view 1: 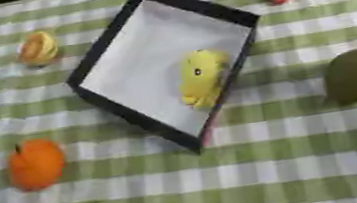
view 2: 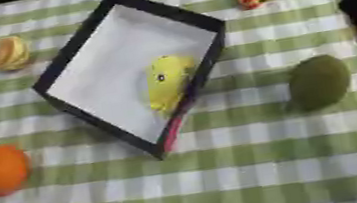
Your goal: Pick up objects on the table and place them in the box.
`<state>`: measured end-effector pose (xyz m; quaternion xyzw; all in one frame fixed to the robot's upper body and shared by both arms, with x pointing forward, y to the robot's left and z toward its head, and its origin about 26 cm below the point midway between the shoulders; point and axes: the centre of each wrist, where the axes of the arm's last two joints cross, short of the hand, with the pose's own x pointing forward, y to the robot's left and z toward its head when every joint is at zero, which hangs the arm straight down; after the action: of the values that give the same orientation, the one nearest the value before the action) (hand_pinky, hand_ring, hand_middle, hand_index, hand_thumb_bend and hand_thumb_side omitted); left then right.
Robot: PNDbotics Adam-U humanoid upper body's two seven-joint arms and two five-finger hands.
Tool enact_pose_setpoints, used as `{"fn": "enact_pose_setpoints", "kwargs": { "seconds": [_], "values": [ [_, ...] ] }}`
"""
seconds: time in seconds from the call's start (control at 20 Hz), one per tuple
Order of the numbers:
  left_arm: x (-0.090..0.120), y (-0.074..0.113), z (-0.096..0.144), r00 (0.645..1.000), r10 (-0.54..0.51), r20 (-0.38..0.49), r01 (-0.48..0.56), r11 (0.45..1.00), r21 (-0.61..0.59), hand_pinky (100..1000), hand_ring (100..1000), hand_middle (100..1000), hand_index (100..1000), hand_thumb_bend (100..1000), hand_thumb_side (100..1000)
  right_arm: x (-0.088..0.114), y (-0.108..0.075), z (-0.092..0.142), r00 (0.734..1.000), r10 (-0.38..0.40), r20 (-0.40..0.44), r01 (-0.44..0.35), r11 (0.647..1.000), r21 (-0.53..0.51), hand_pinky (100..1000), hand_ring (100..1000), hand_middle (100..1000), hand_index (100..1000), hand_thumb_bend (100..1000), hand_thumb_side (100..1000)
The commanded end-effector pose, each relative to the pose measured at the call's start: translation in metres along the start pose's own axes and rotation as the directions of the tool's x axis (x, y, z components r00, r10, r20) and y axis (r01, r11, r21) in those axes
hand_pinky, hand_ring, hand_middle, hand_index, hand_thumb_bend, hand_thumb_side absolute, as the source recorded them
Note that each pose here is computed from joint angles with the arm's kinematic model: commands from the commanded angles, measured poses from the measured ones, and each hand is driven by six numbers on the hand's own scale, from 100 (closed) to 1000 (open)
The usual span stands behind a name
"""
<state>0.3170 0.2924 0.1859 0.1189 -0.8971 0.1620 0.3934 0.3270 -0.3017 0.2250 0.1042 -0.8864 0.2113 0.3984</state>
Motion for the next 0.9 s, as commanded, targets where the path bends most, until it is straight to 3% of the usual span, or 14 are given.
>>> {"fn": "enact_pose_setpoints", "kwargs": {
  "seconds": [0.05, 0.7, 0.9],
  "values": [
    [0.008, 0.001, -0.006, 0.999, -0.014, 0.039, 0.014, 1.0, -0.013, 791, 778, 769, 824, 100, 697, 0.006, -0.003, -0.002, 1.0, 0.021, 0.014, -0.021, 1.0, 0.003, 1000, 677, 670, 802, 100, 567],
    [0.008, 0.002, -0.005, 0.999, -0.017, 0.036, 0.017, 1.0, -0.009, 792, 779, 770, 824, 100, 697, 0.012, -0.002, -0.008, 0.999, 0.024, 0.039, -0.025, 1.0, 0.014, 1000, 688, 682, 811, 100, 559],
    [0.007, 0.006, -0.005, 0.999, -0.031, 0.032, 0.031, 1.0, -0.005, 792, 779, 770, 824, 100, 698, 0.027, -0.011, -0.013, 0.994, 0.082, 0.072, -0.085, 0.996, 0.041, 1000, 705, 700, 822, 100, 539]
  ]
}}
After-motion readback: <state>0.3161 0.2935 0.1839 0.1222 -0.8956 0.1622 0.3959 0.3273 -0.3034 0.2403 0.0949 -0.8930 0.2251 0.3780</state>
